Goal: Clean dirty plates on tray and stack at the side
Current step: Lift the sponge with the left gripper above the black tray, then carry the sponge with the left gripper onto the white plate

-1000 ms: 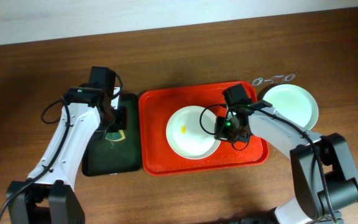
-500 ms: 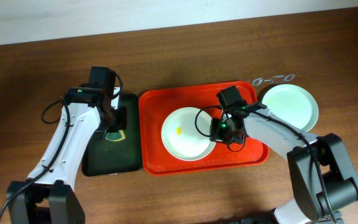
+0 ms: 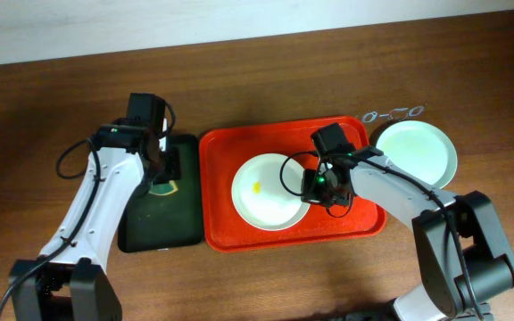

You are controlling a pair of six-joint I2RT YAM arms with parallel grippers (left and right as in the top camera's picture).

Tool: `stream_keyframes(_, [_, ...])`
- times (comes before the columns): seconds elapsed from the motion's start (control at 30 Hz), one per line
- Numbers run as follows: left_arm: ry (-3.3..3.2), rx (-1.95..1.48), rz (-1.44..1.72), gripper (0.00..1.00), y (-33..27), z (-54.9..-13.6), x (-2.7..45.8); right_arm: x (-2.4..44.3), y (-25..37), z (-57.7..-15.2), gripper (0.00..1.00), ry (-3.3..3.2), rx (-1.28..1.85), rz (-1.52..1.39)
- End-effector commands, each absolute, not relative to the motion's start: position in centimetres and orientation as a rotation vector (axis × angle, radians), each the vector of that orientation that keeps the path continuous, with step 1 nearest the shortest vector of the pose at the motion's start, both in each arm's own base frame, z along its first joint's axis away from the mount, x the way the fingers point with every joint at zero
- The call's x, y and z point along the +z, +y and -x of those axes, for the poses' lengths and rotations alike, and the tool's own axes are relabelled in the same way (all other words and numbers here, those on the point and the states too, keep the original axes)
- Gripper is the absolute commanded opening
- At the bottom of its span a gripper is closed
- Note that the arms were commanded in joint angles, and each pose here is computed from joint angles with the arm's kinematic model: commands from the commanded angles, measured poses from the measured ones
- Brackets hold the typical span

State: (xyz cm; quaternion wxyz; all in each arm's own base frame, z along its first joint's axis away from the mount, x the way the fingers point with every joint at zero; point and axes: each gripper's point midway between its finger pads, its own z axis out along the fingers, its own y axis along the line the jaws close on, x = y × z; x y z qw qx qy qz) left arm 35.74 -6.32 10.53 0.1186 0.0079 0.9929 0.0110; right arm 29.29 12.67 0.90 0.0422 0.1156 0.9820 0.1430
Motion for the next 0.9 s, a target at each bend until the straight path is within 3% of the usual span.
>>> stream_keyframes(0.0, [2.879,-0.117,-0.031,0.00,-8.2,-36.2,11.3,1.0,13.0,-29.4,0.04,3.005,0.440,-0.335])
stream_keyframes(0.37, [2.884,0.028,-0.071,0.00,-6.4,-36.1,11.6,1.0,13.6,-29.3,0.04,3.004,0.456,-0.361])
stream_keyframes(0.6, [2.826,-0.360,-0.237,0.00,-13.0,-36.7,14.6,1.3,15.7,-29.7,0.04,2.966,0.492,-0.369])
stream_keyframes(0.87, [2.920,-0.381,-0.354,0.00,-18.9,-35.4,10.0,1.3,15.8,-29.8,0.04,2.960,0.491,-0.427])
